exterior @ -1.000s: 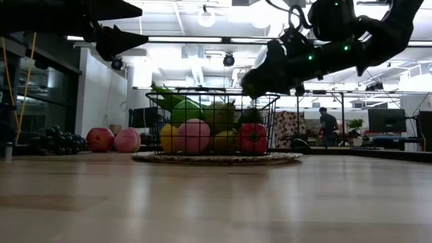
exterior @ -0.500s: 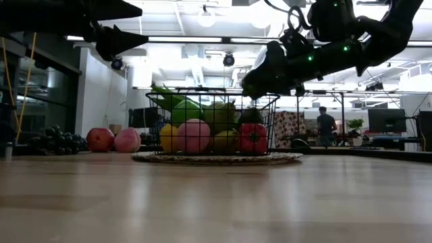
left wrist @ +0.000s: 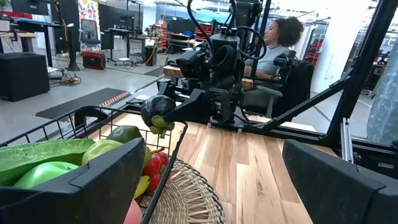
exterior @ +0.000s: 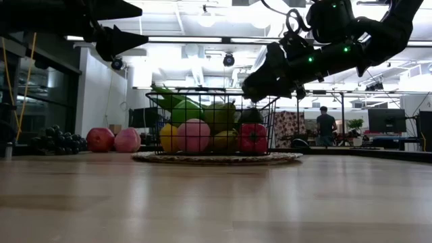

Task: Build produce basket
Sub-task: Put the mangosteen into the wire basket, then put the grapes into the wire basket

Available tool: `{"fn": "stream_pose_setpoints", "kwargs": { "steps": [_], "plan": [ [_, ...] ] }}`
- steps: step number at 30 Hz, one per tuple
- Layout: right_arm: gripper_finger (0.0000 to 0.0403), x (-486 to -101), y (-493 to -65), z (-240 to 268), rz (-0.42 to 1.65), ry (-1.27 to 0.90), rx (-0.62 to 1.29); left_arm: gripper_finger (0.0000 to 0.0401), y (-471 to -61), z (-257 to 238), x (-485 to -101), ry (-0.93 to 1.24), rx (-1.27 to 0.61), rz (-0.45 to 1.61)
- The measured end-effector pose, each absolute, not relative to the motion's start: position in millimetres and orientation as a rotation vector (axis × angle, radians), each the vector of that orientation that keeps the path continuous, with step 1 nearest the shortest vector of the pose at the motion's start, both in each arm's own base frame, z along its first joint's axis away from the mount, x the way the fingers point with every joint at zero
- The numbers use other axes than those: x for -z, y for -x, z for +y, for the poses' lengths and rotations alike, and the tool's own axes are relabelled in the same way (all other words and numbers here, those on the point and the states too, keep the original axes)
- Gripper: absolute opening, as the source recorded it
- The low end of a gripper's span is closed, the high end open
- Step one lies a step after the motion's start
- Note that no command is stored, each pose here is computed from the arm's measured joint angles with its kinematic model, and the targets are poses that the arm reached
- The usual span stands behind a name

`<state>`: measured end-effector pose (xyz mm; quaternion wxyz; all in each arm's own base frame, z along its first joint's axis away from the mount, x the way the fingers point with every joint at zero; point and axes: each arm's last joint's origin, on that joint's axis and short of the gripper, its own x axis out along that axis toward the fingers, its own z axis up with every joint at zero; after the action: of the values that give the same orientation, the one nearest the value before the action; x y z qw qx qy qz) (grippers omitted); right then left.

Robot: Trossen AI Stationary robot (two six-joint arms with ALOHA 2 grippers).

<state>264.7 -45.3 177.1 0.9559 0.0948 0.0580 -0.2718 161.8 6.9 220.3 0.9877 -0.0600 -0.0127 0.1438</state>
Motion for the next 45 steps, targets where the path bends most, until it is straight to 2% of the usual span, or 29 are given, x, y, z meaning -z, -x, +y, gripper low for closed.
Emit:
{"fn": "stream_pose_setpoints", "kwargs": {
  "steps": [3, 7, 9, 12, 17, 24, 37, 39, 41, 45],
  "plan": [
    [0.0324, -176.4, -264.6, -45.3, 0.125, -0.195, 0.553, 0.0369, -161.8, 6.9, -220.3, 0.120, -0.289, -0.025],
    [0.0381, -177.1, -264.7, -45.3, 0.117, -0.196, 0.552, 0.0369, -161.8, 6.9, -220.3, 0.120, -0.289, -0.025],
    [0.0394, -178.6, -265.0, -45.3, 0.105, -0.188, 0.550, 0.0369, -161.8, 6.9, -220.3, 0.120, -0.289, -0.025],
    [0.0382, -187.1, -263.9, -42.6, 0.061, -0.167, 0.530, 0.0369, -161.8, 6.9, -220.2, 0.104, -0.289, -0.022],
    [0.0374, -209.1, -259.0, -28.1, -0.020, -0.148, 0.381, 0.0369, -161.8, 6.9, -219.5, 0.100, -0.289, -0.014],
    [0.0374, -220.2, -257.0, -4.7, -0.047, -0.087, 0.043, 0.0369, -161.8, 6.8, -219.5, 0.101, -0.289, -0.014],
    [0.0374, -221.1, -257.0, -1.6, -0.055, -0.071, 0.054, 0.0369, -161.7, 6.9, -219.5, 0.116, -0.292, -0.017],
    [0.0374, -221.0, -256.9, -1.8, -0.056, -0.072, 0.061, 0.0369, -161.2, 8.7, -218.8, 0.164, -0.365, -0.024],
    [0.0374, -221.0, -256.9, -1.8, -0.056, -0.072, 0.061, 0.0368, -160.7, 13.3, -215.0, 0.233, -0.537, -0.001],
    [0.0374, -221.0, -256.9, -1.8, -0.055, -0.072, 0.062, 0.0365, -157.8, 24.8, -210.4, 0.271, -0.842, 0.234]
  ]
}}
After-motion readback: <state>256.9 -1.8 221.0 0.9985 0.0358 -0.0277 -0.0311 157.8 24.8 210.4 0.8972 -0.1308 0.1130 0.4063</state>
